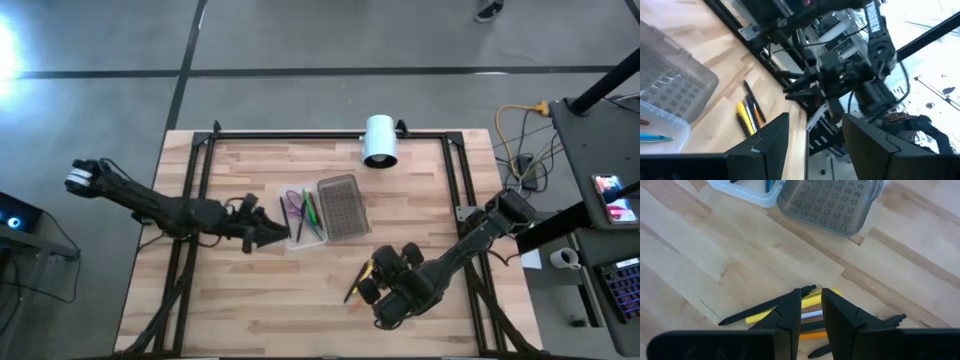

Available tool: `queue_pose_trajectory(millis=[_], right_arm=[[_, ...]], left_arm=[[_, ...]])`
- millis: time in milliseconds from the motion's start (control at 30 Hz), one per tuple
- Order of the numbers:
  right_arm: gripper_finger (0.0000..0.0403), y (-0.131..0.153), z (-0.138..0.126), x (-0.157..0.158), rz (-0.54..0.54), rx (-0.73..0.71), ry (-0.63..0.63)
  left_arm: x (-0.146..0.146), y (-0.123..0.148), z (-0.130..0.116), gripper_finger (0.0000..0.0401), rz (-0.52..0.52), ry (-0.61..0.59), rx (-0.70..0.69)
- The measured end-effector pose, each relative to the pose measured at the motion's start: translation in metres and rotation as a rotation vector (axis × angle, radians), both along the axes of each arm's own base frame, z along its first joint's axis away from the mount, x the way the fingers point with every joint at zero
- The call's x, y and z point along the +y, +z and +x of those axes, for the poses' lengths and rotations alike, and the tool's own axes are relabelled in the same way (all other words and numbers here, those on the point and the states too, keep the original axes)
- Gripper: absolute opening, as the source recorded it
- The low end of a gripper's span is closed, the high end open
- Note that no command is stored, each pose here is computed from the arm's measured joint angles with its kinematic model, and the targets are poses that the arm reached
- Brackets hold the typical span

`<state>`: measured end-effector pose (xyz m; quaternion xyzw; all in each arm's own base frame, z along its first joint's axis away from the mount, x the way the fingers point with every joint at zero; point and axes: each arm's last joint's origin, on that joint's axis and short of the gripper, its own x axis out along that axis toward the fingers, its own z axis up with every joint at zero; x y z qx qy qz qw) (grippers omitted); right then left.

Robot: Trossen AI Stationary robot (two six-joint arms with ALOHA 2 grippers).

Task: Pick & place school supplies into a supply box
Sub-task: Put the black pen into the black supply box

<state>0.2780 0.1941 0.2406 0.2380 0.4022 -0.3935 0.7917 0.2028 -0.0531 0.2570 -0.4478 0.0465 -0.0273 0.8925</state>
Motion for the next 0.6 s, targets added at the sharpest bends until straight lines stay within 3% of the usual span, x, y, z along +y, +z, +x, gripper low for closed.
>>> queue_pose_trajectory(millis=[133,333,600], right_arm=[[0.0068,0.002,-0.002,0.000,0.007,-0.002,0.002],[0.0068,0.010,-0.005,-0.002,0.024,-0.021,-0.005],[0.0068,0.012,-0.006,-0.003,0.016,-0.021,0.005]], left_arm=[[-0.007,-0.014,0.021,0.0169,0.010,-0.010,0.037],[-0.017,-0.004,0.046,0.0169,0.018,-0.098,0.041],[-0.017,0.000,0.046,0.0169,-0.011,-0.161,0.094]])
